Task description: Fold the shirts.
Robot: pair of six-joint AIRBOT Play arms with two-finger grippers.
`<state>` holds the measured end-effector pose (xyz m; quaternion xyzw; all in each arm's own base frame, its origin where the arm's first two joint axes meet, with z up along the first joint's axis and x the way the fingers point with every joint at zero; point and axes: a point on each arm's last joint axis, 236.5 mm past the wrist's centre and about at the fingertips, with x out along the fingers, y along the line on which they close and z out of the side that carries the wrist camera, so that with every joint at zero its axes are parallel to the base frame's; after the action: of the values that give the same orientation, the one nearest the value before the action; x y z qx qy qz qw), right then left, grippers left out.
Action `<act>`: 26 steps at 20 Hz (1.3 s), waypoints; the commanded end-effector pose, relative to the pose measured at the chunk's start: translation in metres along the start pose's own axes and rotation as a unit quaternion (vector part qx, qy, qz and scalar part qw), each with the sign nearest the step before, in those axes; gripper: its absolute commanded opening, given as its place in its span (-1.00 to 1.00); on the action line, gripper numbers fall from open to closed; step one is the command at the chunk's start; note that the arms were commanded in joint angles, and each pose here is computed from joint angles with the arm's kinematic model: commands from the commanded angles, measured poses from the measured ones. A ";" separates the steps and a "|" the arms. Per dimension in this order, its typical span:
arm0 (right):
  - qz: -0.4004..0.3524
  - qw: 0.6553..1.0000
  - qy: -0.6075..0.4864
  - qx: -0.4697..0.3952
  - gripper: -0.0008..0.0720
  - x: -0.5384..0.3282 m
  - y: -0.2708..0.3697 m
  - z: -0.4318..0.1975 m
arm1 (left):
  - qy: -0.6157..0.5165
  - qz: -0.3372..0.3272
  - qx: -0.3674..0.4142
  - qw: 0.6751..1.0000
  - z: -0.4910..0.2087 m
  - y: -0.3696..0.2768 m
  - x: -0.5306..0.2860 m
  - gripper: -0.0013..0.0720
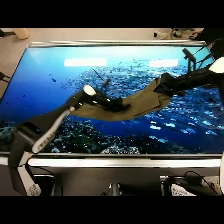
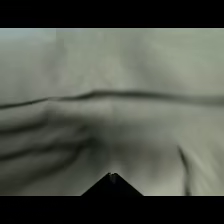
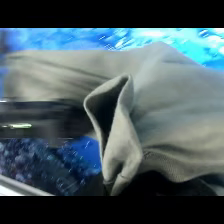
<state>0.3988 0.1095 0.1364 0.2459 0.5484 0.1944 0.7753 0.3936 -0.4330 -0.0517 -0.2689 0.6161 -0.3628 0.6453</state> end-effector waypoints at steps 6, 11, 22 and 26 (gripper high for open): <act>0.019 0.999 -0.021 -0.016 -0.93 -0.002 0.042 -0.005 | -0.062 -0.012 0.028 0.998 0.030 -0.021 -0.026 -0.88; 0.096 0.995 0.012 -0.008 -0.92 0.123 0.103 -0.005 | -0.218 0.085 0.066 0.970 0.099 0.004 -0.260 -0.88; 0.056 0.992 0.107 0.040 0.88 0.191 0.024 -0.024 | -0.289 0.241 0.143 0.915 0.032 -0.027 -0.424 -0.88; -0.159 0.964 0.183 0.110 0.86 0.117 -0.130 -0.053 | -0.287 0.249 0.140 0.914 0.033 -0.017 -0.419 -0.88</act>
<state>0.4357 0.1843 -0.0151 0.2626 0.6456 0.1767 0.6950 0.4374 -0.1223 0.2250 -0.1280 0.3838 -0.1977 0.8929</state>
